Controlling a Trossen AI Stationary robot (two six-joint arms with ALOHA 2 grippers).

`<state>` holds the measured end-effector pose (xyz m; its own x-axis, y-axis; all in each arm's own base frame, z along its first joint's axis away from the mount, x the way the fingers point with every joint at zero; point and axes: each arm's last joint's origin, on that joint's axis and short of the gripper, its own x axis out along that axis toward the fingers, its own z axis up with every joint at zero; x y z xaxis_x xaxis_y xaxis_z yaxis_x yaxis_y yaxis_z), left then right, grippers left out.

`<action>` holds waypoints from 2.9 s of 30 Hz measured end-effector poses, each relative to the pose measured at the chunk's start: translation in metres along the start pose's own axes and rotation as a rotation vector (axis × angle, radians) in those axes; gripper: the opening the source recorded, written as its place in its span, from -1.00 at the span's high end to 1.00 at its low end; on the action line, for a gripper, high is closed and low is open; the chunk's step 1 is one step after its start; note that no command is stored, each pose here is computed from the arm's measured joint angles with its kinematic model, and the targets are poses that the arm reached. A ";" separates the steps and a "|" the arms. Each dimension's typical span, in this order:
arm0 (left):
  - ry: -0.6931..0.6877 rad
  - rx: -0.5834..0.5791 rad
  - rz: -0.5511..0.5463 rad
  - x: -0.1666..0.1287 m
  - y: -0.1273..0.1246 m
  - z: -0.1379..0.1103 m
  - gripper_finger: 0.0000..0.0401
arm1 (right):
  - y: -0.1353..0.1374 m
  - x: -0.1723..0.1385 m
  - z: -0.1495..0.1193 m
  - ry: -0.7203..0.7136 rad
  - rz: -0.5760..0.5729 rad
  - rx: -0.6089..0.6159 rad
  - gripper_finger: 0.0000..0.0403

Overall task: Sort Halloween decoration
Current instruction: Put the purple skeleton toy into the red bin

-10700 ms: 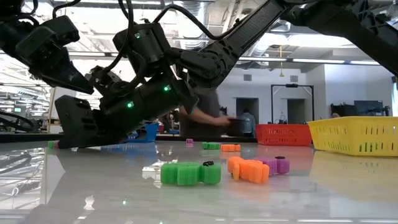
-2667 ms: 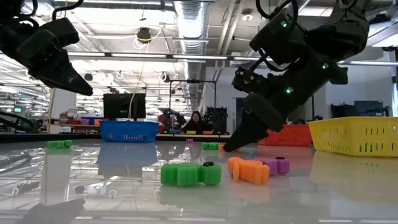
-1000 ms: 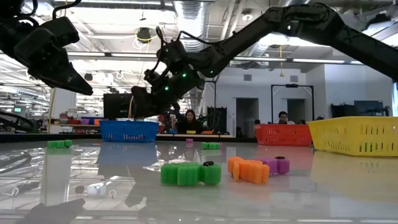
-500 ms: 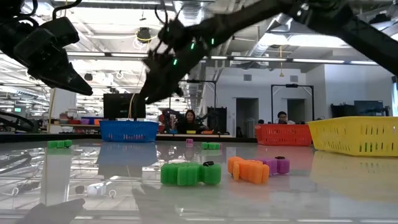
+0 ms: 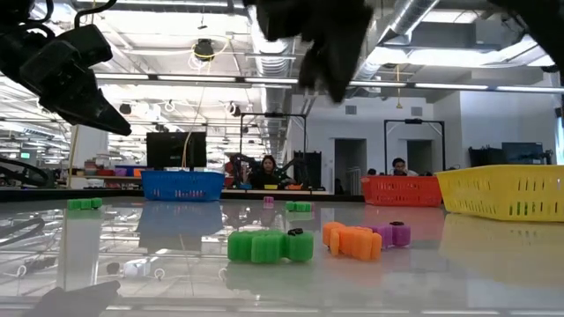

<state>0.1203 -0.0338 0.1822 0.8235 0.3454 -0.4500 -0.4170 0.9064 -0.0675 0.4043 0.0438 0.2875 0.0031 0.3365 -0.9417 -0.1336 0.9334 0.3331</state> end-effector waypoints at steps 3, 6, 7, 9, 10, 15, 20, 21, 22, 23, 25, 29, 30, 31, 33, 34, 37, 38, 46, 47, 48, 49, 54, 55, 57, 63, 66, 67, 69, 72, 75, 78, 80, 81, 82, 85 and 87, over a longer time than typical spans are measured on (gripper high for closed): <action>0.000 -0.003 0.000 0.000 0.000 0.000 0.26 | 0.033 0.003 -0.007 0.034 0.003 -0.015 0.07; 0.000 -0.007 0.001 0.000 0.000 0.000 0.26 | 0.052 0.019 -0.015 0.084 -0.029 0.043 0.09; 0.000 -0.006 0.000 0.000 0.000 0.000 0.26 | 0.055 0.025 -0.018 0.114 -0.040 0.083 0.10; 0.001 -0.003 0.000 0.000 0.000 0.000 0.26 | 0.063 0.038 -0.028 0.169 -0.058 0.169 0.11; 0.001 -0.003 0.001 0.000 0.000 0.000 0.26 | 0.067 0.044 -0.034 0.197 -0.070 0.210 0.11; 0.003 0.003 0.002 0.000 0.000 0.000 0.26 | 0.091 0.079 -0.070 0.346 -0.132 0.390 0.11; 0.003 0.003 0.002 0.000 0.000 0.000 0.26 | 0.112 0.108 -0.106 0.438 -0.094 0.579 0.10; 0.002 0.003 0.003 0.000 0.000 0.000 0.26 | 0.115 0.115 -0.110 0.449 -0.081 0.607 0.10; 0.002 0.003 0.004 0.000 0.000 0.000 0.26 | 0.116 0.122 -0.115 0.453 -0.070 0.630 0.10; 0.000 0.003 0.007 0.000 0.000 0.000 0.26 | 0.118 0.127 -0.119 0.452 -0.067 0.647 0.11; 0.000 0.003 0.007 0.000 0.000 0.000 0.26 | 0.121 0.133 -0.127 0.439 -0.066 0.667 0.11; 0.000 0.002 0.008 0.000 0.000 0.000 0.26 | 0.128 0.139 -0.139 0.434 -0.084 0.690 0.11; -0.001 0.002 0.008 0.000 0.000 0.000 0.26 | 0.130 0.139 -0.143 0.431 -0.087 0.696 0.11; -0.001 0.002 0.008 0.000 0.000 0.000 0.26 | 0.132 0.137 -0.146 0.423 -0.090 0.700 0.11; 0.000 0.004 0.008 0.000 0.000 0.000 0.26 | 0.136 0.133 -0.151 0.392 -0.107 0.712 0.11; 0.000 0.006 0.009 0.000 0.000 0.000 0.26 | 0.137 0.132 -0.152 0.374 -0.122 0.726 0.11; 0.000 0.004 0.009 0.000 0.000 0.000 0.26 | 0.138 0.128 -0.154 0.317 -0.160 0.783 0.11; 0.000 0.004 0.009 0.000 0.000 0.000 0.26 | 0.138 0.127 -0.154 0.304 -0.163 0.803 0.11; -0.001 0.004 0.010 0.000 0.000 0.000 0.26 | 0.138 0.136 -0.147 0.278 -0.161 0.849 0.11; -0.001 0.004 0.010 0.000 0.000 0.000 0.26 | 0.138 0.139 -0.146 0.281 -0.164 0.856 0.11; -0.001 0.004 0.010 0.000 0.000 0.000 0.26 | 0.136 0.141 -0.145 0.282 -0.165 0.866 0.11; -0.001 0.004 0.010 0.000 0.000 0.000 0.26 | 0.135 0.142 -0.144 0.284 -0.169 0.872 0.11; -0.009 0.006 0.032 0.000 0.001 0.000 0.26 | 0.134 0.145 -0.143 0.270 -0.190 0.854 0.11; -0.010 0.003 0.032 0.000 0.001 0.000 0.26 | 0.133 0.145 -0.144 0.273 -0.196 0.856 0.11; -0.006 0.005 0.035 0.001 0.001 -0.001 0.26 | 0.132 0.148 -0.147 0.284 -0.210 0.857 0.11; 0.018 0.032 0.061 0.005 -0.001 -0.004 0.26 | 0.122 0.166 -0.161 0.335 -0.231 0.859 0.11; 0.025 0.037 0.074 0.008 -0.003 -0.005 0.26 | 0.120 0.173 -0.164 0.348 -0.213 0.856 0.11; 0.025 0.039 0.077 0.008 -0.004 -0.005 0.26 | 0.119 0.173 -0.165 0.350 -0.210 0.854 0.11; 0.024 0.041 0.082 0.010 -0.005 -0.006 0.26 | 0.118 0.173 -0.165 0.352 -0.210 0.846 0.11; 0.024 0.044 0.087 0.011 -0.006 -0.006 0.26 | 0.119 0.170 -0.162 0.347 -0.197 0.827 0.11; 0.023 0.049 0.099 0.012 -0.006 -0.006 0.26 | 0.122 0.164 -0.158 0.344 -0.182 0.804 0.11; 0.022 0.052 0.106 0.012 -0.006 -0.007 0.26 | 0.120 0.161 -0.153 0.318 -0.171 0.795 0.11; 0.022 0.052 0.106 0.012 -0.006 -0.007 0.26 | 0.116 0.162 -0.151 0.306 -0.173 0.801 0.11; 0.022 0.052 0.106 0.012 -0.006 -0.007 0.26 | 0.114 0.163 -0.151 0.304 -0.173 0.807 0.11; 0.022 0.052 0.106 0.012 -0.006 -0.007 0.26 | 0.111 0.165 -0.151 0.297 -0.169 0.811 0.11; 0.022 0.052 0.106 0.012 -0.006 -0.007 0.26 | 0.104 0.170 -0.153 0.296 -0.174 0.825 0.11; 0.022 0.052 0.106 0.012 -0.006 -0.007 0.26 | 0.101 0.173 -0.156 0.304 -0.183 0.829 0.11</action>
<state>0.1302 -0.0363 0.1711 0.7668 0.4352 -0.4718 -0.4803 0.8767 0.0280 0.2369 0.1768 0.1512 -0.3241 0.2363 -0.9160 0.6014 0.7989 -0.0067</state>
